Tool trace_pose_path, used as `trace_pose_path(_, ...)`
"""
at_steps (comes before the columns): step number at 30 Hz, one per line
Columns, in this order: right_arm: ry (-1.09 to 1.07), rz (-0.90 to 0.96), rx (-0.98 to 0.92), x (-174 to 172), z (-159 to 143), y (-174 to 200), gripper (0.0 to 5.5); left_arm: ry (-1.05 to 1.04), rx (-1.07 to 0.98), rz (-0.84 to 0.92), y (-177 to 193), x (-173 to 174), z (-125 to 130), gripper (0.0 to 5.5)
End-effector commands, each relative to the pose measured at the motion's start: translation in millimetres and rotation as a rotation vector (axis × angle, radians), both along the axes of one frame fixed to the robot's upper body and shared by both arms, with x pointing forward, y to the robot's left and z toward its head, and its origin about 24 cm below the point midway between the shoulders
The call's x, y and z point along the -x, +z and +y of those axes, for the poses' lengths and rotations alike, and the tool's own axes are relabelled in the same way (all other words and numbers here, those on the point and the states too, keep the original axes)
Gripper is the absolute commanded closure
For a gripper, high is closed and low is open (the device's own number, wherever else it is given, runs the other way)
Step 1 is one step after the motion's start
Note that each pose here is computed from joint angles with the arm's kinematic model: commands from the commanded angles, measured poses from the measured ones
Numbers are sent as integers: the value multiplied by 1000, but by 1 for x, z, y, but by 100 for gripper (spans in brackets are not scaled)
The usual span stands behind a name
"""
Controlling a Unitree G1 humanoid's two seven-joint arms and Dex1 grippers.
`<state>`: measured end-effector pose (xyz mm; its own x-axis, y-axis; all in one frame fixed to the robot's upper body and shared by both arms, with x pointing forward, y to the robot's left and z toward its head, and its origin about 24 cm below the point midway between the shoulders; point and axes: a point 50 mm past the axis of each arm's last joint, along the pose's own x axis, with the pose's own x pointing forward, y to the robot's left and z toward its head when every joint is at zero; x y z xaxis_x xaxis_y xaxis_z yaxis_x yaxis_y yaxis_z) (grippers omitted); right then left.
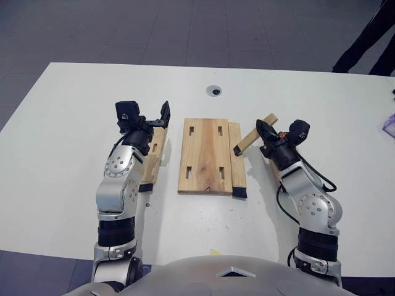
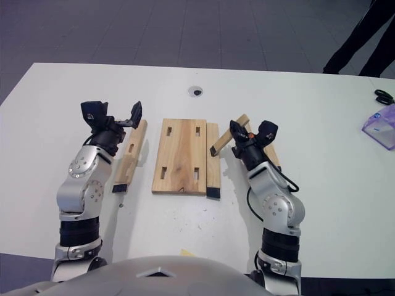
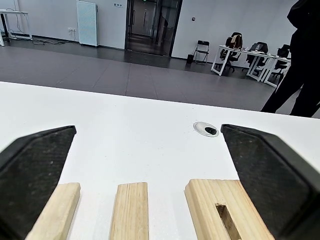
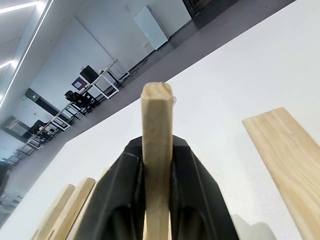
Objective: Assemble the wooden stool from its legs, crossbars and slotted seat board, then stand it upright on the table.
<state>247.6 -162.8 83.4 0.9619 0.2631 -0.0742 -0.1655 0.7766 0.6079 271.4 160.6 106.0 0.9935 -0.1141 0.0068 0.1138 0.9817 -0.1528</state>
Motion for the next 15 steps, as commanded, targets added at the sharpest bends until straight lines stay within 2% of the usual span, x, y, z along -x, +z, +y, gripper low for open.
trace_pose_path(1,4,-25,56,3,1,-1,508,5,-3,18,-2,0,0,10)
trace_pose_path(10,-61,-31,300,0,-10,-7,508,6,-46,5,0,-2,2,10)
trace_pose_path(15,-88,-106,412,-6,-12,-1,508,2,-54,5,-2,-1,-1,10)
